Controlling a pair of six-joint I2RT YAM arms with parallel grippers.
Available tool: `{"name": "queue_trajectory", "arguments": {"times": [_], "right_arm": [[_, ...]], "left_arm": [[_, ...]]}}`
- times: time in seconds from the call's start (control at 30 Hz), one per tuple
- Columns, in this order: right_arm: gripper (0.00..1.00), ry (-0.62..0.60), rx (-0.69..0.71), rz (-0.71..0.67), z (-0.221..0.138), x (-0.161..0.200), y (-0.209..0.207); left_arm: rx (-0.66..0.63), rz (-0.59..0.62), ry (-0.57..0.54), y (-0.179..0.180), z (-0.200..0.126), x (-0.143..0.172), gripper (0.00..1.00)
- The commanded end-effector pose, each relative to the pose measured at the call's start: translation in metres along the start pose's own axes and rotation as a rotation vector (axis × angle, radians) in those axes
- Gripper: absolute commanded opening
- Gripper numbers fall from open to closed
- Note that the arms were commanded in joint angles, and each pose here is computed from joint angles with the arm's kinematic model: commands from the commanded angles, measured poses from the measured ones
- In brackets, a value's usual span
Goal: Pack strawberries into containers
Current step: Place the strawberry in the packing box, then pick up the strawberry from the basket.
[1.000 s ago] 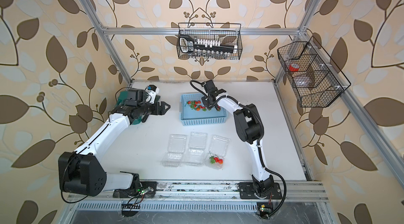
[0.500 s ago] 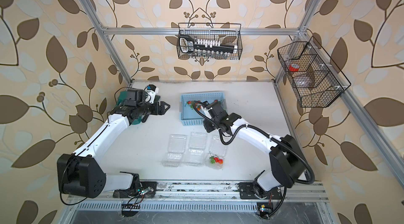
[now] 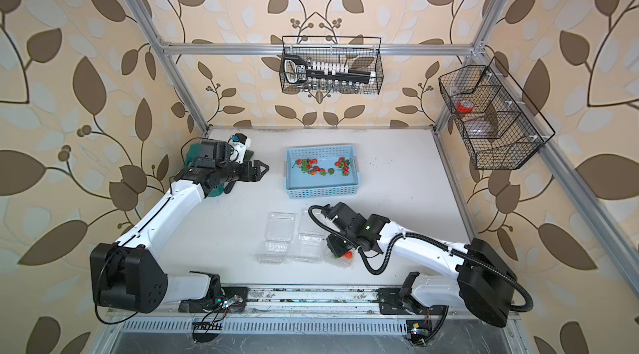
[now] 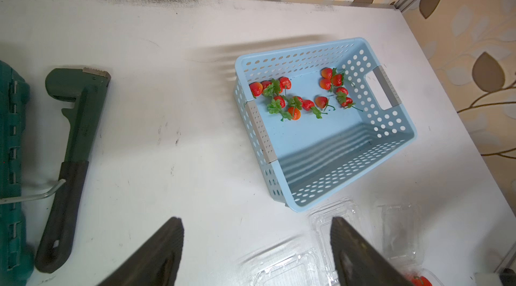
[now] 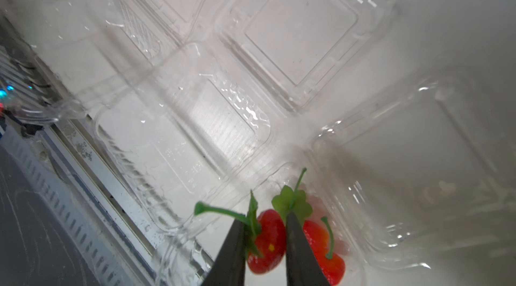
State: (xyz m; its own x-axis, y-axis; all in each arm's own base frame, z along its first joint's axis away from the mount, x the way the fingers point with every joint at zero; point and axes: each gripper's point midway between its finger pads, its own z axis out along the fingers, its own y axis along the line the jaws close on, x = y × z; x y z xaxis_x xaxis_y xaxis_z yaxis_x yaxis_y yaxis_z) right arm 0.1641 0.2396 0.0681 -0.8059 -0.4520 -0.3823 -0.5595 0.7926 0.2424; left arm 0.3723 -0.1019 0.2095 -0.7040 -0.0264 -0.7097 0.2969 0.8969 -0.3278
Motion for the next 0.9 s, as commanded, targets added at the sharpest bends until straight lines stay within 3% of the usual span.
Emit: {"name": "queue_trajectory", "arguments": {"times": [0.0,0.13,0.33,0.47,0.6,0.87], "right_arm": [[0.22,0.069,0.031,0.017,0.009,0.019,-0.001],[0.22,0.086,0.038,0.022,0.014,0.026,-0.001],[0.37,0.09,0.07,0.034,0.011,0.028,-0.006],[0.38,0.05,0.125,0.036,0.0,0.016,-0.013],[0.37,-0.044,0.16,0.063,-0.021,-0.014,-0.023],[0.38,-0.269,0.165,0.162,-0.058,-0.108,-0.069]], "left_arm": [[0.01,0.044,-0.049,-0.011,-0.015,-0.015,0.84],[0.012,0.047,-0.055,-0.012,-0.017,-0.016,0.84],[0.015,0.048,-0.059,-0.013,-0.019,-0.016,0.84],[0.016,0.05,-0.063,-0.014,-0.02,-0.017,0.84],[0.017,0.049,-0.065,-0.014,-0.021,-0.017,0.84],[0.018,0.049,-0.065,-0.014,-0.021,-0.017,0.84]]}}
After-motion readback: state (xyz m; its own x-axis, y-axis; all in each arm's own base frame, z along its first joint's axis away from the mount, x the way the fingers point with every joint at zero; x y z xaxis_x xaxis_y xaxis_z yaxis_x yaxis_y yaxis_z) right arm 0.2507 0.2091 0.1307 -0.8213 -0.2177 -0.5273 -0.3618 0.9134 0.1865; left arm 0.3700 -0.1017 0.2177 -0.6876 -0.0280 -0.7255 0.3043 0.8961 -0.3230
